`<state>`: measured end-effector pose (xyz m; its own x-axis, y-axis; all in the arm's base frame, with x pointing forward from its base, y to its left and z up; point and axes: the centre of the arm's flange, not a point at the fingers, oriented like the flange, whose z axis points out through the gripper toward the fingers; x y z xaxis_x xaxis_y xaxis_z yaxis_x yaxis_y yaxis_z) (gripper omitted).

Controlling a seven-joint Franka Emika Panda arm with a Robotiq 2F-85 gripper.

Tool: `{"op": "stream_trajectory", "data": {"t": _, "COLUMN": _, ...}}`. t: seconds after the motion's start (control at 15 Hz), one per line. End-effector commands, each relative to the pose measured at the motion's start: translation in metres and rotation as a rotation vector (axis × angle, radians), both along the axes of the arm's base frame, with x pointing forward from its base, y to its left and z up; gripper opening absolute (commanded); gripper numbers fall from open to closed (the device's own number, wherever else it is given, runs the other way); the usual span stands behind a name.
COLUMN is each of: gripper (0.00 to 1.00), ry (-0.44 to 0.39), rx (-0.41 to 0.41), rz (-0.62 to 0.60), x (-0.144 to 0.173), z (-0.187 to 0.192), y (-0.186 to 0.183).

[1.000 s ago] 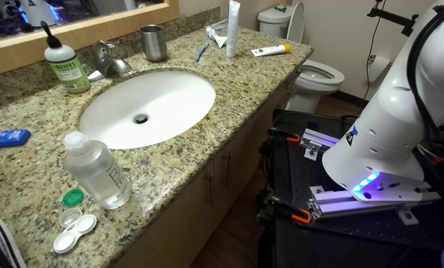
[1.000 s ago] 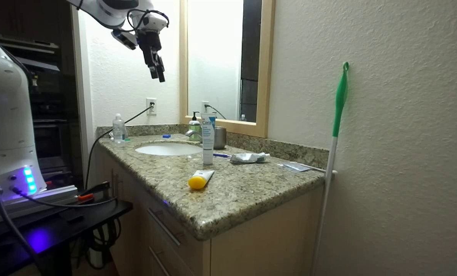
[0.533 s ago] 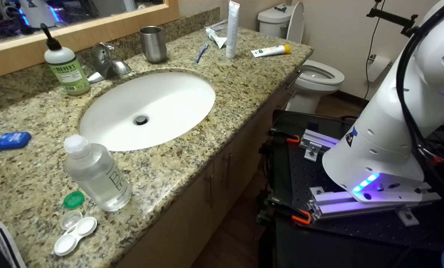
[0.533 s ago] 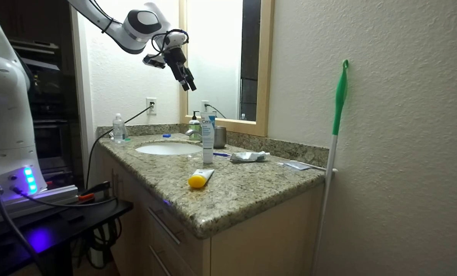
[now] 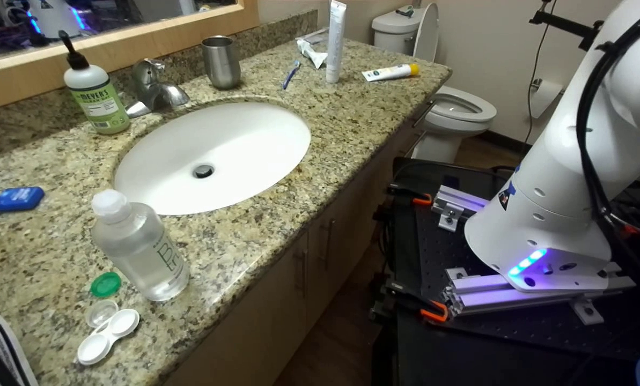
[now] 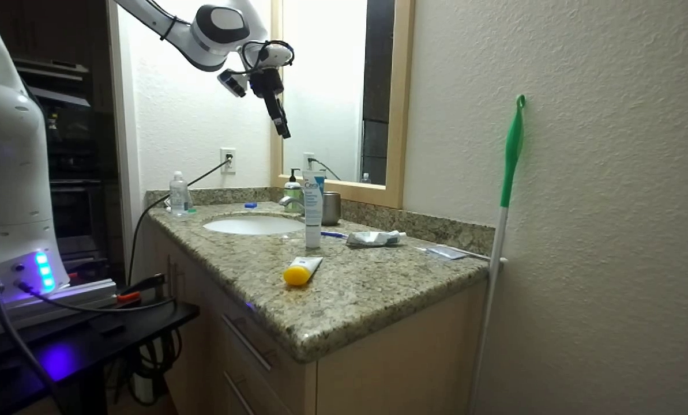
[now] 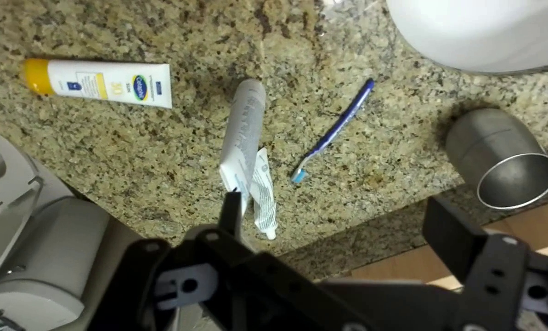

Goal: Move the white tube with a white lid to the left

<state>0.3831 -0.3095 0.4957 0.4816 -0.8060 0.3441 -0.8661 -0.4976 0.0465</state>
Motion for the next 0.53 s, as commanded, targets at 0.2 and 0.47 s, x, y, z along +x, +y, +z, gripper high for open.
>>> {"op": "stream_trajectory", "data": {"t": 0.2, "gripper": 1.00, "ry": 0.316, "rx": 0.010, "rz": 0.114, "x": 0.029, "z": 0.024, "y": -0.119}}
{"op": "stream_trajectory", "data": {"t": 0.47, "gripper": 1.00, "ry": 0.309, "rx": -0.010, "rz": 0.079, "x": 0.016, "z": 0.007, "y": -0.113}}
